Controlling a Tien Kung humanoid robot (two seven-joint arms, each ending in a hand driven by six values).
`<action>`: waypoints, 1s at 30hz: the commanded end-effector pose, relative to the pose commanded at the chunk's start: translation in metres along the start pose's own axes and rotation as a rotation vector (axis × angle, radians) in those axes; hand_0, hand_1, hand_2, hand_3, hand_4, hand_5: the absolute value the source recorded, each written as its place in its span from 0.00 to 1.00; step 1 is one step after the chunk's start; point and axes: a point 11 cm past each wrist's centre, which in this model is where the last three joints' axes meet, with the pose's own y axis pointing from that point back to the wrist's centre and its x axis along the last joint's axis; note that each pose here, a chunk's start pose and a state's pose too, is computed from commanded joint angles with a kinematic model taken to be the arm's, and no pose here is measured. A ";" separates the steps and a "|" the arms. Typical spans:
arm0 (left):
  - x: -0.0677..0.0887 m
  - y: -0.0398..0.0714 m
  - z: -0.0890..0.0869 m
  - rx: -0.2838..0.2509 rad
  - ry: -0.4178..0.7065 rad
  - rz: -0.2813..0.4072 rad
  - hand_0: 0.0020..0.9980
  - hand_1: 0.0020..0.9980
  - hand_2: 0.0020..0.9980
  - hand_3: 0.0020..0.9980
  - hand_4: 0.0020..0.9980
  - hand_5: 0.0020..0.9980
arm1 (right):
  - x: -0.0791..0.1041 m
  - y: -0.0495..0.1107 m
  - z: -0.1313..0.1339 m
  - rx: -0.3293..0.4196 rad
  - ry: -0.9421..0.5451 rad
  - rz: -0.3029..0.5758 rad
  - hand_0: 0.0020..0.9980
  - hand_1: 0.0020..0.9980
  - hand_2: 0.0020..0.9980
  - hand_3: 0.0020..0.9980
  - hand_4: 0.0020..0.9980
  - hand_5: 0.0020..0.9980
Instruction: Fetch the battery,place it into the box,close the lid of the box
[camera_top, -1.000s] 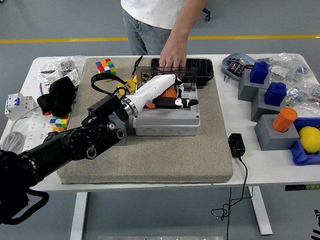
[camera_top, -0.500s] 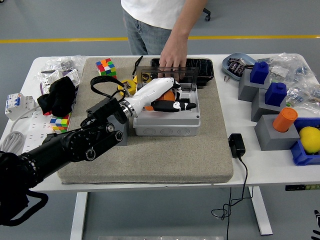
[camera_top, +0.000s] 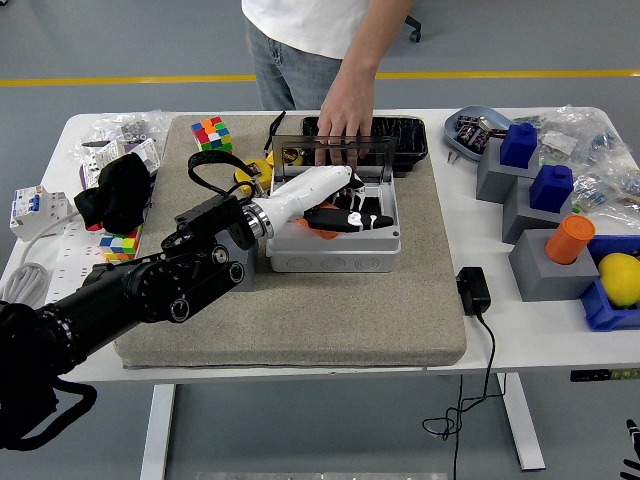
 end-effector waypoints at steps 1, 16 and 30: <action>0.000 0.000 0.000 0.000 -0.002 -0.001 0.86 0.77 0.69 0.65 1.00 0.99 | 0.000 0.000 0.000 0.000 0.000 0.000 0.85 0.83 0.80 0.83 1.00 1.00; 0.012 -0.012 0.028 -0.053 -0.039 -0.048 0.85 0.75 0.70 0.66 1.00 1.00 | -0.002 0.000 0.001 -0.003 0.000 -0.008 0.85 0.82 0.80 0.83 1.00 1.00; 0.020 -0.008 0.062 0.106 0.154 -0.350 0.43 0.57 0.55 0.53 1.00 1.00 | -0.004 0.000 0.000 -0.002 -0.008 -0.010 0.84 0.82 0.80 0.82 1.00 1.00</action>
